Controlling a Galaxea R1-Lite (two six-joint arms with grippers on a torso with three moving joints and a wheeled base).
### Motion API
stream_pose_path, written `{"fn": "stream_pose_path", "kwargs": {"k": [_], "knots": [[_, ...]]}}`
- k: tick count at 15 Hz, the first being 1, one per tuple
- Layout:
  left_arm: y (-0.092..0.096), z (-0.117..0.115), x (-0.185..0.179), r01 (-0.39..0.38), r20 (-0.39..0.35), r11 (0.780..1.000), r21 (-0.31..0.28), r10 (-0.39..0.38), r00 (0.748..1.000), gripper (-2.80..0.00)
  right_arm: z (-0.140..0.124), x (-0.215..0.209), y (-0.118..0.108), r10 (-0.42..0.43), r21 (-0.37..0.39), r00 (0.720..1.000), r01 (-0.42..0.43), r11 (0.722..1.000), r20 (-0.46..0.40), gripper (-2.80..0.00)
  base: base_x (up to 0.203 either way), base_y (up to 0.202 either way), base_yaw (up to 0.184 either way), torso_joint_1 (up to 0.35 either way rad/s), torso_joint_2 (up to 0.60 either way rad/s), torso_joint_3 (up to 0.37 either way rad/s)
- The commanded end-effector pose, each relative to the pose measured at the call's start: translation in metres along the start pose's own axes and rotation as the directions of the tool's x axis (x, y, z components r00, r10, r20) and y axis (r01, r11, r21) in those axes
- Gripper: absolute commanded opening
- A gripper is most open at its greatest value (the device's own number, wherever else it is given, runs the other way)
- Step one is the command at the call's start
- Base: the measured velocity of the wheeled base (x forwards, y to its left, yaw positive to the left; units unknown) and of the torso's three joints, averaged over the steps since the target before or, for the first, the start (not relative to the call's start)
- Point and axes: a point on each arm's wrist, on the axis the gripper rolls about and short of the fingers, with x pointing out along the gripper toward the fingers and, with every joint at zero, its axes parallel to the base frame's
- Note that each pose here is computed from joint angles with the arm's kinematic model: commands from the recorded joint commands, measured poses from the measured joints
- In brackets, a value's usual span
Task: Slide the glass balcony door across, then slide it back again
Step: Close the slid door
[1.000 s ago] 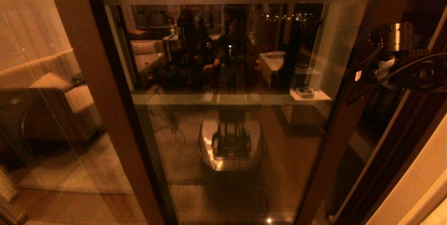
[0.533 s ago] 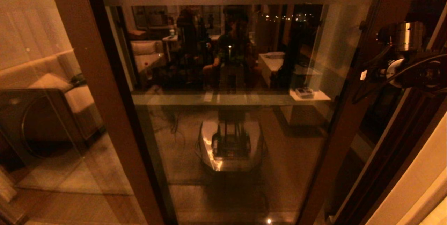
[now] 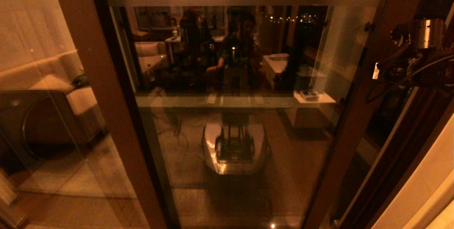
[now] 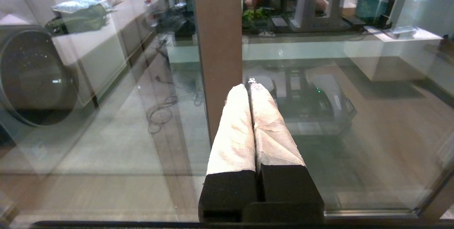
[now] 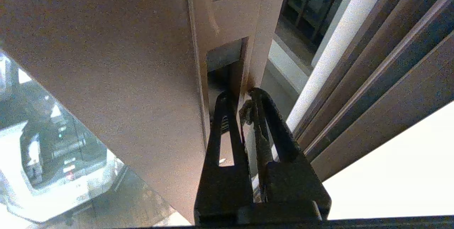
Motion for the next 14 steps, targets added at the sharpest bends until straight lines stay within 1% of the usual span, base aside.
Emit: {"fn": "stream_pose_path", "kwargs": {"k": [1,6,9,14], "knots": [[0.0,-0.01,0.002,0.002,-0.036,1.0,-0.001,-0.002,0.999,-2.8,0.0,0.002,-0.003,-0.015,0.005,1.0,0.015,1.0,0.004,-2.8,0.0,0.0,0.0,0.0,0.0,0.0],[0.0,-0.01,0.002,0.002,-0.036,1.0,-0.001,-0.002,0.999,-2.8,0.005,-0.013,-0.012,0.042,0.028,0.999,-0.042,0.999,0.014,-2.8,0.0,0.0,0.0,0.0,0.0,0.0],[0.0,-0.01,0.002,0.002,-0.036,1.0,-0.001,-0.002,0.999,-2.8,0.007,-0.015,-0.018,0.035,0.034,0.999,-0.035,0.999,0.018,-2.8,0.0,0.0,0.0,0.0,0.0,0.0],[0.0,-0.01,0.002,0.002,-0.036,1.0,-0.001,-0.002,0.999,-2.8,0.012,-0.052,-0.028,0.086,0.049,0.995,-0.088,0.995,0.043,-2.8,0.0,0.0,0.0,0.0,0.0,0.0]]}}
